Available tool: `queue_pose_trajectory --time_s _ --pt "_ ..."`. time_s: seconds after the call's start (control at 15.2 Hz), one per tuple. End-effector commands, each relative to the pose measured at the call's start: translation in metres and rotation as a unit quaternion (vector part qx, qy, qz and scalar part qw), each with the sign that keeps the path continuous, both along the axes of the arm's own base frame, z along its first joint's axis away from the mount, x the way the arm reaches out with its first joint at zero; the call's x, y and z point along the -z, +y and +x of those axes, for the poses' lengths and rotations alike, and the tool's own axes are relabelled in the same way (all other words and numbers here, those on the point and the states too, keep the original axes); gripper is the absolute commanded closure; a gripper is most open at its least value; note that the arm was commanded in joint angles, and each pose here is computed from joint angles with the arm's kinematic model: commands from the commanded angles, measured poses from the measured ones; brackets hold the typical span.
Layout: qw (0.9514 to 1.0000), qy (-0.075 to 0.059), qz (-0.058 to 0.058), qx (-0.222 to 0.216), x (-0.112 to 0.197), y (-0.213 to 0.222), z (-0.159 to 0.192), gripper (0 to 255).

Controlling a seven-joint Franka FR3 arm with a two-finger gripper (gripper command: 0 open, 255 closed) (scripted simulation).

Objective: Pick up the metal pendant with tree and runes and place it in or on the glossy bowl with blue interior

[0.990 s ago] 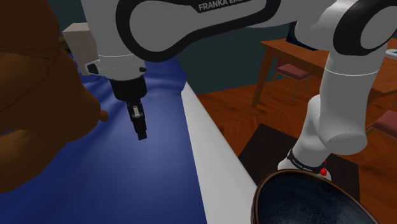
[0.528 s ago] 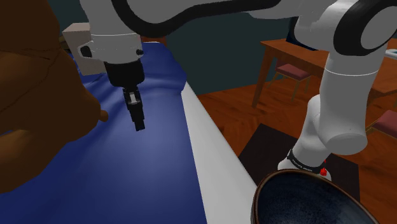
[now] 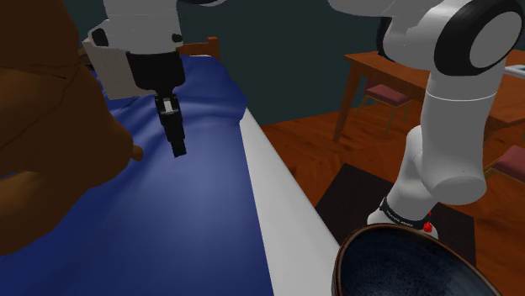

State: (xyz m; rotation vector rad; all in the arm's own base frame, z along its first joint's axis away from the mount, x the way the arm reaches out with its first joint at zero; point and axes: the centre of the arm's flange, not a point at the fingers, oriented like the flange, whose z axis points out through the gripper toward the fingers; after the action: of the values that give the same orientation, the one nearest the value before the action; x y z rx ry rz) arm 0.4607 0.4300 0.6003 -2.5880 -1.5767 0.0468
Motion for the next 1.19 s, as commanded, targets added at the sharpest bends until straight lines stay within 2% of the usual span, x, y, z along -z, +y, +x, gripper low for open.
queue_pose_trajectory --time_s 0.0,0.73,1.12 --pt "1.0 0.0 0.0 0.0 -0.01 -0.001 -0.001 255" --pt "1.0 0.0 0.0 0.0 -0.064 -0.001 -0.001 255" --pt "1.0 0.0 0.0 0.0 -0.064 -0.004 -0.08 255"
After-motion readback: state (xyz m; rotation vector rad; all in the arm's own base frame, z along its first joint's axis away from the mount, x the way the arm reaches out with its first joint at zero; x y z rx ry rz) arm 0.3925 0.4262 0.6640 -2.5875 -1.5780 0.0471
